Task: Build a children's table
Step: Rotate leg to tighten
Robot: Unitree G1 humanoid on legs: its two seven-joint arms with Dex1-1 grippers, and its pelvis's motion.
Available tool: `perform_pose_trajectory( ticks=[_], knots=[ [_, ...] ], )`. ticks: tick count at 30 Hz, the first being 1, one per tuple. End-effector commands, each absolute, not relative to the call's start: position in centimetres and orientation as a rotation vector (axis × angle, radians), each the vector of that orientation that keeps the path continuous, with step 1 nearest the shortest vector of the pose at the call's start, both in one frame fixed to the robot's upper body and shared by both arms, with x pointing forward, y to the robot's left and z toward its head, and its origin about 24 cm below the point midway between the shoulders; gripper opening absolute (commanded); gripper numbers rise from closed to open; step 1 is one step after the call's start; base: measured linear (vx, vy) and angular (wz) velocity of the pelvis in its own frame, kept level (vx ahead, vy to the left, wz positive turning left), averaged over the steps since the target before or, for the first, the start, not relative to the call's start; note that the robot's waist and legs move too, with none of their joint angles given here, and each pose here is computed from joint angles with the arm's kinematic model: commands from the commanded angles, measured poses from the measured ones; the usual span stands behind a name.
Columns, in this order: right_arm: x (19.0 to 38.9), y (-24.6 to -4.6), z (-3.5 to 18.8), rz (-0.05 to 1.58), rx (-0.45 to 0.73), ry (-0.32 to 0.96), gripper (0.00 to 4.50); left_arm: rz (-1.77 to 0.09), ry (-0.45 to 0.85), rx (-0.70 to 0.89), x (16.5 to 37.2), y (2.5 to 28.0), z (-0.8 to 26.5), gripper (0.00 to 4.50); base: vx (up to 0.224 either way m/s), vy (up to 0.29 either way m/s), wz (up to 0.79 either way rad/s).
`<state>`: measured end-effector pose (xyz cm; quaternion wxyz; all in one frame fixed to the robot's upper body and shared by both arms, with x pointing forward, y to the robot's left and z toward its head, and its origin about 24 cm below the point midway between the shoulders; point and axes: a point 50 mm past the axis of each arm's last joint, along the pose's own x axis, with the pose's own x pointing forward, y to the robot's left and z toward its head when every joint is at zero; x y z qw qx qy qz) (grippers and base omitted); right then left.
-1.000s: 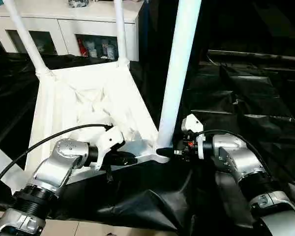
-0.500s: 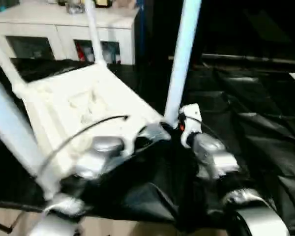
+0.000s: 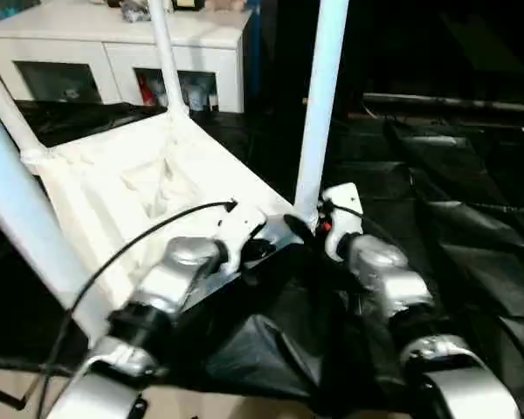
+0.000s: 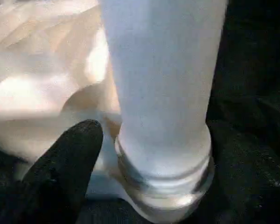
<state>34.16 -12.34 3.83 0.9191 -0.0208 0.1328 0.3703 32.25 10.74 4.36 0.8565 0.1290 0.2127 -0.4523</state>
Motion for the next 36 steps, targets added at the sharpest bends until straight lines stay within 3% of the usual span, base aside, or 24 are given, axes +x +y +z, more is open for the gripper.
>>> perform_pose_trajectory(
  ticks=[1,8,15,17,27,31,36],
  knots=[
    [33.2,-10.2,4.4,0.991,-0.081,0.244,3.81,-0.973,0.52,0.275,31.5,11.6,3.0,0.0,0.0,0.0,0.0],
    [32.6,-12.9,5.7,1.17,-0.182,0.243,3.81,-1.223,0.511,0.265,29.0,13.9,3.7,0.0,0.0,0.0,0.0],
    [31.7,-13.0,5.8,1.307,-0.175,0.273,3.81,-1.285,0.54,0.258,27.6,14.9,3.7,0.0,0.0,0.0,0.0],
    [31.5,-13.0,5.5,1.326,-0.19,0.29,3.56,-1.28,0.543,0.26,27.6,15.1,3.6,0.0,0.0,0.0,0.0],
    [31.6,-13.3,5.5,1.334,-0.22,0.308,2.74,-1.266,0.544,0.259,27.5,15.2,3.6,0.0,0.0,0.0,0.0],
    [31.6,-13.2,5.4,1.326,-0.205,0.305,2.64,-1.244,0.544,0.255,27.6,15.2,3.5,0.0,0.0,0.0,0.0],
    [32.2,-12.6,4.5,1.165,-0.126,0.313,2.61,-1.119,0.546,0.225,28.7,14.6,3.1,0.0,0.0,0.0,0.0]
  ],
)
